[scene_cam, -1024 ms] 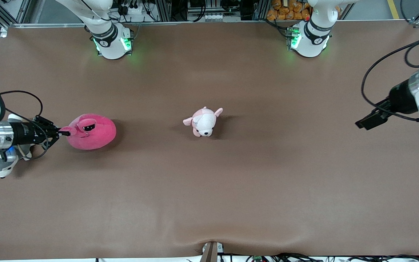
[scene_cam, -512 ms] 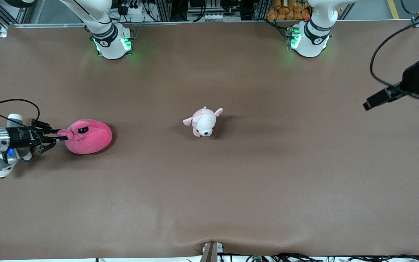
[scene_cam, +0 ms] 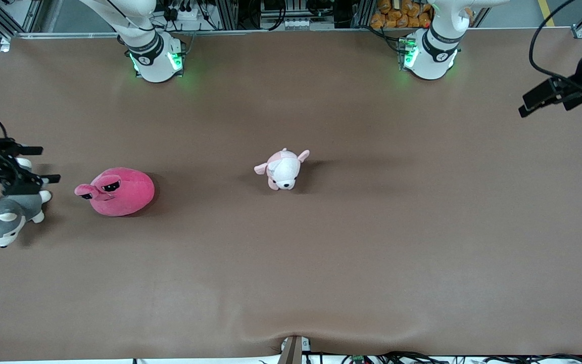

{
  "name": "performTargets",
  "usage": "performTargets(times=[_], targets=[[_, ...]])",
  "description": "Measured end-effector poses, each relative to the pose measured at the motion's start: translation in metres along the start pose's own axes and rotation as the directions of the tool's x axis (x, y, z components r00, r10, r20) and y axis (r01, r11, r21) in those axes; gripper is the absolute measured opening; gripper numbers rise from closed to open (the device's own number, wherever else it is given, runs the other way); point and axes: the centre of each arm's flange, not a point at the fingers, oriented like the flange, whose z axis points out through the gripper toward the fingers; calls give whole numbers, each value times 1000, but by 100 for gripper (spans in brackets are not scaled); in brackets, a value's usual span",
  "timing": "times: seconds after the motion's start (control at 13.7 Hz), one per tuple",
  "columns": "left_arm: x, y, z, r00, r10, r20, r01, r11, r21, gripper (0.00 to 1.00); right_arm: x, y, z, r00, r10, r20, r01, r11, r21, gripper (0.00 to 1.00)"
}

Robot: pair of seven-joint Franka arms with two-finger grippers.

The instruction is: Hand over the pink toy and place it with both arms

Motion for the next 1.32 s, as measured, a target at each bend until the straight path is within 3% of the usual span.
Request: performTargets(times=[0.15,0.29,0.44,0.59,0.66,0.73,0.88,0.95,1.1,1.17,1.32], targets=[[-11,4,-4,1000,11,-6,-11,1000,0,100,-69,-23,-29,992,-92,-83,93,996,9,100],[-14,1,-5,1000,8,-6,-8,1000,0,100,-132,-34,-43,977,-171,-128,172,985,-4,100],[-14,-1,-4,1000,3,-1,-3,1000,1,100,-184,-46,-42,956,-230,-182,221,973,-67,100],[-16,-2,-2,1000,2,21,-2,1000,6,100,-208,-57,-33,932,-286,-224,260,956,-138,100],[-18,-3,-1,999,2,32,-2,1000,9,100,-212,-60,-28,904,-352,-244,307,930,-205,100],[-19,-3,-1,999,1,40,-2,1000,11,100,-215,-65,-22,858,-448,-249,376,880,-289,100],[-20,-4,-1,999,1,45,-2,1000,14,100,-220,-68,-19,752,-626,-206,516,754,-407,100],[-21,-4,-2,999,2,43,-3,1000,17,100,-214,-61,-26,715,-674,-186,558,710,-430,100],[-24,0,-4,999,9,38,-10,1000,18,100,-197,-41,-42,667,-727,-163,610,659,-440,100],[-26,3,-4,999,15,38,-16,1000,20,100,-189,-31,-47,646,-744,-171,624,644,-442,100],[-29,7,-1,999,25,44,-26,999,23,100,-179,-5,-53,575,-797,-186,667,588,-457,100]])
